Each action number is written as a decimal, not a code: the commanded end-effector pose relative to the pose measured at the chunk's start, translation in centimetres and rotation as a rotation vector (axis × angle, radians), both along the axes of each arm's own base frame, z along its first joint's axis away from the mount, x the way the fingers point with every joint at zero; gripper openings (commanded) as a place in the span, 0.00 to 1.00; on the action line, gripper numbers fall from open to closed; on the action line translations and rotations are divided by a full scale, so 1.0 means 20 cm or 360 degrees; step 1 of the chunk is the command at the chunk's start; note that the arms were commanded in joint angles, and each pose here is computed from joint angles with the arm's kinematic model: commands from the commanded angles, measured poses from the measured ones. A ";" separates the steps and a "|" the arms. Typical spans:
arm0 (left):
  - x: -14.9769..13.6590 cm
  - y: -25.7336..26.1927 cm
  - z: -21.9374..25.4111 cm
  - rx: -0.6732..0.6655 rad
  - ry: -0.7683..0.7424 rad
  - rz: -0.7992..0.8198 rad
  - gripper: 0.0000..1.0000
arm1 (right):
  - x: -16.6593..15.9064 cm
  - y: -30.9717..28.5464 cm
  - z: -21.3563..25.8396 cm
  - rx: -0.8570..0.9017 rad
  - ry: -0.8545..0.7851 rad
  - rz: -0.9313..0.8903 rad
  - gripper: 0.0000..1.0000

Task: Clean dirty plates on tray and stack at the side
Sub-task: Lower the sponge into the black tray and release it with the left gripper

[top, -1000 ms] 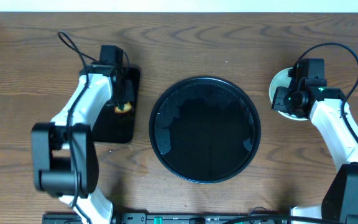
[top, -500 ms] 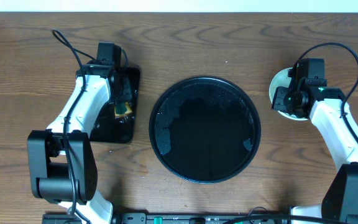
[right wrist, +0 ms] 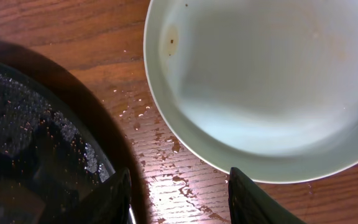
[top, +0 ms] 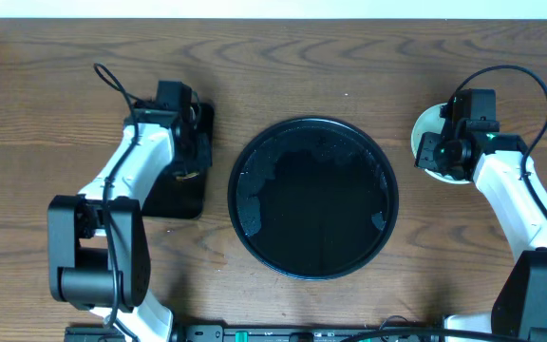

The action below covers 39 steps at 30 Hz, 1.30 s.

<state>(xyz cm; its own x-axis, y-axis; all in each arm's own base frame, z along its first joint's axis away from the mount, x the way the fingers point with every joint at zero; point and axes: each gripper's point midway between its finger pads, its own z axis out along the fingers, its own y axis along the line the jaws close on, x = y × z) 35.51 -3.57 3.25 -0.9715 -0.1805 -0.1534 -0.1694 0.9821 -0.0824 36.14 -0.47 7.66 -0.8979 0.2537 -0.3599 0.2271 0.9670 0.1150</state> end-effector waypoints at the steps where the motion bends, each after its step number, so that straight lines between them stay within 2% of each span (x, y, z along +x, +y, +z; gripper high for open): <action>1: -0.05 -0.05 -0.07 -0.0020 0.0050 -0.0022 0.19 | 0.00 0.02 0.02 0.0000 -0.0015 0.0021 0.48; 8: -0.06 -0.04 -0.10 0.0047 0.0046 -0.0038 0.19 | 0.00 0.02 0.02 0.0000 -0.0014 0.0020 0.49; 20: -0.09 0.23 -0.07 0.0507 0.0050 0.0207 0.15 | 0.00 0.01 0.01 -0.0023 -0.0010 0.0044 0.49; 26: -0.09 0.23 -0.07 0.0499 0.0047 0.0234 0.15 | 0.00 0.01 0.01 -0.0023 -0.0008 0.0044 0.48; 32: -0.09 0.15 -0.07 0.0353 0.0060 0.0211 0.15 | 0.00 0.01 0.01 -0.0026 -0.0009 0.0042 0.49; 37: -0.08 0.07 -0.02 0.0216 0.0019 0.0149 0.17 | 0.00 0.01 0.01 -0.0026 -0.0008 0.0042 0.49; 39: -0.07 0.07 0.04 0.0199 -0.0029 0.0150 0.23 | 0.00 0.01 0.01 -0.0026 -0.0006 0.0043 0.50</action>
